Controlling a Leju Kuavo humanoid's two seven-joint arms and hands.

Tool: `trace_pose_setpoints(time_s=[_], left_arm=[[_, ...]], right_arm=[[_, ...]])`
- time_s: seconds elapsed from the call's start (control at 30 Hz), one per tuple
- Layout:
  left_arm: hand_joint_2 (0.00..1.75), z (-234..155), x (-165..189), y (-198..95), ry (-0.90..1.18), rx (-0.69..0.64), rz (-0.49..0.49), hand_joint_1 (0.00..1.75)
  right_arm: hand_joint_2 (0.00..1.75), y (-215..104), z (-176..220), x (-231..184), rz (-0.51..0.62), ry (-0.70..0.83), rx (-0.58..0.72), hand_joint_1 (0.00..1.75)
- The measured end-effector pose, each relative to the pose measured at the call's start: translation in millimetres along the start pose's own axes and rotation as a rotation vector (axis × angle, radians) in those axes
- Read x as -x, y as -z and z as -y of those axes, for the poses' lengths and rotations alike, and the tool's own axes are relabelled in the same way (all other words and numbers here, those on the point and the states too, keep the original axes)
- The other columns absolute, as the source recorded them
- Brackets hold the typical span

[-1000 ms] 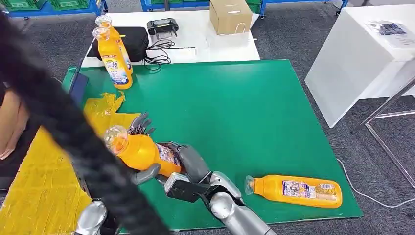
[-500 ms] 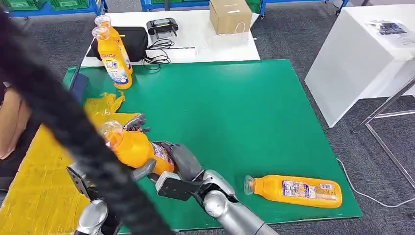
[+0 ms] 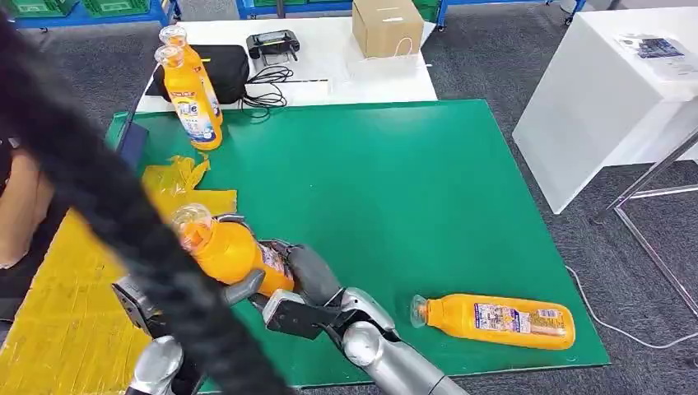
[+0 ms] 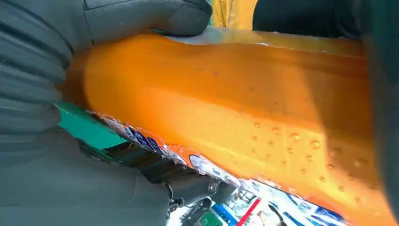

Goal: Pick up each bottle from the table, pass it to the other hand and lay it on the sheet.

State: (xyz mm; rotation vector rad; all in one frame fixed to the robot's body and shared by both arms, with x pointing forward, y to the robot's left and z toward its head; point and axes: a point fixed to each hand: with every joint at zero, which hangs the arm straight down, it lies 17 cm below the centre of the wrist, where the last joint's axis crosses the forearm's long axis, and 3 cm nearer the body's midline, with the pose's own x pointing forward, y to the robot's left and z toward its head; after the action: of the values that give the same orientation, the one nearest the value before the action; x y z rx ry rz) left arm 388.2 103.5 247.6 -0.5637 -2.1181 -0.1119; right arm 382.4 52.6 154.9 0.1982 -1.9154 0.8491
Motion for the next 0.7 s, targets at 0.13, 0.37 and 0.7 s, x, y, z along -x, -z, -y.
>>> trace_pose_setpoints(time_s=[0.13, 0.37, 0.7], left_arm=[[1.75, -1, -1, 0, 0.014, -0.006, 0.002, 1.75], [1.75, -25, 9, -11, 0.511, 0.005, -0.046, 1.75], [1.75, -122, 103, -50, 1.673, 0.362, -0.359, 1.75]], right_arm=[[1.75, -5, 2, 1, 0.0, 0.049, 0.026, 0.0], [1.75, -59, 60, 20, -0.019, 0.122, 0.254, 0.0], [1.75, -95, 132, 4, 0.028, -0.044, 0.368, 0.0]])
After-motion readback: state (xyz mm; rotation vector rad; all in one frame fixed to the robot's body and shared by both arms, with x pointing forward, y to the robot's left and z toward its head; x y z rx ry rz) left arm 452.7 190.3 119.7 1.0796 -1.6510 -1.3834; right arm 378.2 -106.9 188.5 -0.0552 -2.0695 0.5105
